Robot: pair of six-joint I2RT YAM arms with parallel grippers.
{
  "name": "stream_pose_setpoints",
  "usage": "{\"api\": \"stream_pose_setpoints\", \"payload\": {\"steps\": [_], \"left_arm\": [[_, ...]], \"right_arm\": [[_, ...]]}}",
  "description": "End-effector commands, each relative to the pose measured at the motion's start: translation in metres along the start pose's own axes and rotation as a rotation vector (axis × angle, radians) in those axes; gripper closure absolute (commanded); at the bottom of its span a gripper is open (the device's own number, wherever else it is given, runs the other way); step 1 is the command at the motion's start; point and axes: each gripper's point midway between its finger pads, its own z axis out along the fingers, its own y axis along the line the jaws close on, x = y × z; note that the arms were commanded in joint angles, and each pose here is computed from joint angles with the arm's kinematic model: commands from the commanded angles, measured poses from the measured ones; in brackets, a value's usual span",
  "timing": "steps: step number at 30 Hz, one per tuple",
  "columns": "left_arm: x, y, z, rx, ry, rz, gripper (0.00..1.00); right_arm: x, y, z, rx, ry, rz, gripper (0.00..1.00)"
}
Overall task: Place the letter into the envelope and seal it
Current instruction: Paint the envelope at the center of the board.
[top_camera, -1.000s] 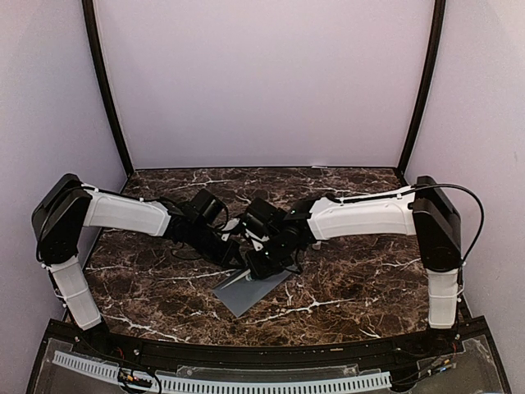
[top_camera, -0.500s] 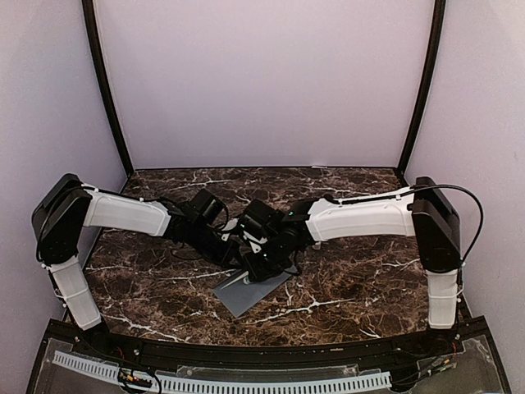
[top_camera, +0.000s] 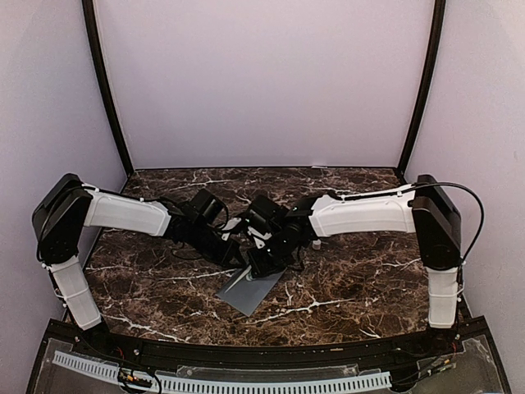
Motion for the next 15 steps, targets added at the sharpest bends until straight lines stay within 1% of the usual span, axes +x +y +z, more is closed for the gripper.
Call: {"api": "stream_pose_setpoints", "payload": {"steps": [1,15], "left_arm": [[0.006,-0.007,0.002,0.028,0.017,0.028,1.00],[0.007,-0.007,0.004,0.035,0.027,0.028,1.00]], "right_arm": [[0.016,-0.042,0.013,0.119,0.061,0.031,1.00],[0.009,-0.061,0.015,0.152,0.061,0.039,1.00]]}}
